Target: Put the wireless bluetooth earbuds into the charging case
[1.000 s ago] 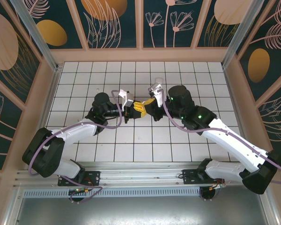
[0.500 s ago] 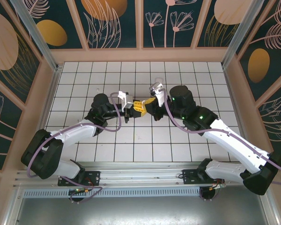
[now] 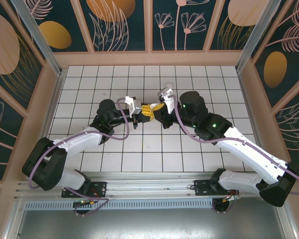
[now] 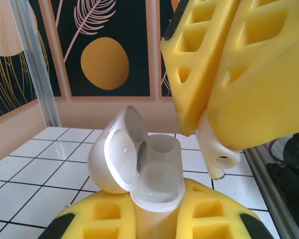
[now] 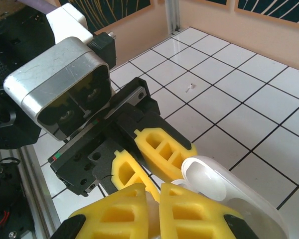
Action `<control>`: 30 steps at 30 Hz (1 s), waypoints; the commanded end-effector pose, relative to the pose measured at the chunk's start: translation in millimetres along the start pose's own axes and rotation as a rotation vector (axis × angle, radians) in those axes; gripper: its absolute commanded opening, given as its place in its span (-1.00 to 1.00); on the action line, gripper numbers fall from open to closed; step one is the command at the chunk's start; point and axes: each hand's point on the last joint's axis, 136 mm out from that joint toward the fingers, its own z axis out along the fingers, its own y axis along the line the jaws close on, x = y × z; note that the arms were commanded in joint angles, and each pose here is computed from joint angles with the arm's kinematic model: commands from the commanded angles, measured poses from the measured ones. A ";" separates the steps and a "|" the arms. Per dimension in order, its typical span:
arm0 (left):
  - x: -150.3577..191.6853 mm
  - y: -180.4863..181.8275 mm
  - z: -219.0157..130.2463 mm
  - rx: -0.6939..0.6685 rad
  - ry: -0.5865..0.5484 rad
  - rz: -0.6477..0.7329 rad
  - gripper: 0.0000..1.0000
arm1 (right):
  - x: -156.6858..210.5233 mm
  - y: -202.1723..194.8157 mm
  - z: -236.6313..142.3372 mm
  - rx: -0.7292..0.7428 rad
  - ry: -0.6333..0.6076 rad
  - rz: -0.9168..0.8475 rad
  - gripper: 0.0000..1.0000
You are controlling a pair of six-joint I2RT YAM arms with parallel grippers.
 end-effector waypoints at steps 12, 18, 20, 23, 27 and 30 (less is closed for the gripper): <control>0.1 -2.7 -12.8 -0.074 -0.015 0.133 -1.00 | -60.0 -6.0 -37.7 0.105 -0.218 -0.100 -0.90; -10.1 5.3 -21.4 -0.173 -0.065 0.235 -1.00 | -60.1 -4.4 -34.4 0.091 -0.219 -0.080 -0.91; -15.3 8.3 -25.3 -0.212 -0.090 0.262 -1.00 | -61.0 -4.5 -34.8 0.091 -0.225 -0.071 -0.90; -22.3 12.9 -31.2 -0.268 -0.114 0.303 -1.00 | -60.9 -5.3 -34.1 0.094 -0.228 -0.065 -0.91; -25.3 15.3 -36.8 -0.313 -0.123 0.347 -1.00 | -60.1 -4.9 -31.4 0.089 -0.229 -0.066 -0.90; -27.3 17.1 -40.8 -0.345 -0.123 0.381 -1.00 | -61.5 -3.6 -29.0 0.075 -0.231 -0.064 -0.90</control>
